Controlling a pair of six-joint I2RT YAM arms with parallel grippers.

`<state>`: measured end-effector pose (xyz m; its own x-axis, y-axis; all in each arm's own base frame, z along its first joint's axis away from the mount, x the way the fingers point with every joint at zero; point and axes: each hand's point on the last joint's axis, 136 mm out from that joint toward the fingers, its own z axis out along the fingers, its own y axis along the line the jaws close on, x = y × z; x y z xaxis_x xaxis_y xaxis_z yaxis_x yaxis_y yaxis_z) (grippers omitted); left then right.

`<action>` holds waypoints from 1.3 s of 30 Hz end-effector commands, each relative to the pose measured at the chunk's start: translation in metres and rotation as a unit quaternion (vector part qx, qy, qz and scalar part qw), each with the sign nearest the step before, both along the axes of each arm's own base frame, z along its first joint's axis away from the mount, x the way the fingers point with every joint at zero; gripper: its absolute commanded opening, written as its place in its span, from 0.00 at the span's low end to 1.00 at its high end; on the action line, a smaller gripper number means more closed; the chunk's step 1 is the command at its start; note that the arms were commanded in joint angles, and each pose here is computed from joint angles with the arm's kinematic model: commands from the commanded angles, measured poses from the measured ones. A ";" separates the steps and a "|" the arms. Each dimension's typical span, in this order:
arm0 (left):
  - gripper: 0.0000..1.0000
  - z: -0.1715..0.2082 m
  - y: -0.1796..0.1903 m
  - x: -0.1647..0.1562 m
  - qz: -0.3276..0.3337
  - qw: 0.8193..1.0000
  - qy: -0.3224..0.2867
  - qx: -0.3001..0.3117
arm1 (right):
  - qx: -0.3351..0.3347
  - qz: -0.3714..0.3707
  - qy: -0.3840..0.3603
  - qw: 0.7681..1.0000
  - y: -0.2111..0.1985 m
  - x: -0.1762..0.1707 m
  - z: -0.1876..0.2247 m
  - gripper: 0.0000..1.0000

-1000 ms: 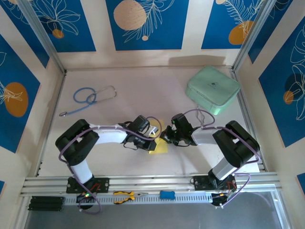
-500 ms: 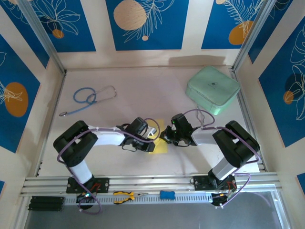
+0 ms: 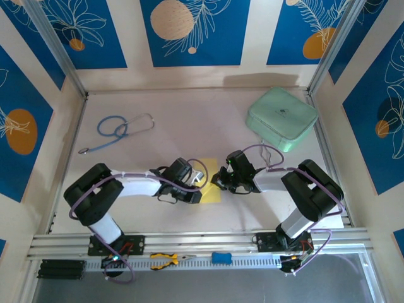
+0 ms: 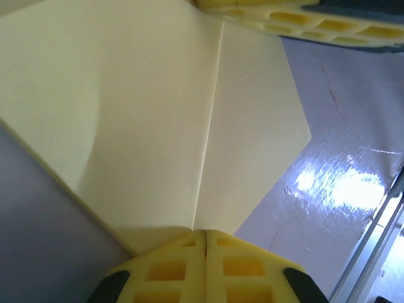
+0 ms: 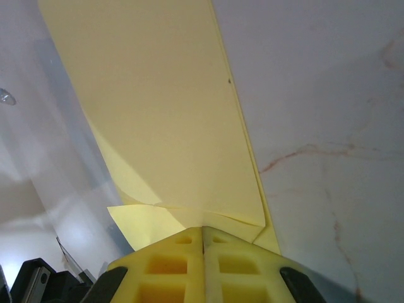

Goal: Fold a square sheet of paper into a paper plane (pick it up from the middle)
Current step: Fold the triangle a second time at the center of the table.

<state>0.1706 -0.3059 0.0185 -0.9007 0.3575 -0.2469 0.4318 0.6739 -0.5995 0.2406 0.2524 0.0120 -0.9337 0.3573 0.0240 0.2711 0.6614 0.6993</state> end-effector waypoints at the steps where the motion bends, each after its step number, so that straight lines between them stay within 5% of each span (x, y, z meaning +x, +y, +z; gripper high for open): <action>1: 0.06 -0.014 0.022 -0.019 0.002 0.999 0.026 0.043 | -0.086 -0.009 0.076 0.993 -0.035 -0.033 -0.046 0.00; 12: 0.03 0.000 0.031 -0.019 0.017 0.999 0.004 0.039 | -0.084 -0.008 0.075 0.994 -0.034 -0.033 -0.045 0.00; 22: 0.05 0.068 -0.005 0.007 0.030 0.995 -0.055 -0.072 | -0.083 -0.008 0.075 0.994 -0.034 -0.032 -0.044 0.00; 39: 0.03 0.003 -0.014 0.024 0.028 0.999 -0.016 0.001 | -0.074 0.000 0.069 0.995 -0.030 -0.030 -0.039 0.00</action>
<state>0.1949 -0.3231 0.0324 -0.9093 0.2943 -0.2943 0.4155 0.6825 -0.6013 0.2414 0.2519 0.0124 -0.9363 0.3509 0.0175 0.2616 0.6632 0.7012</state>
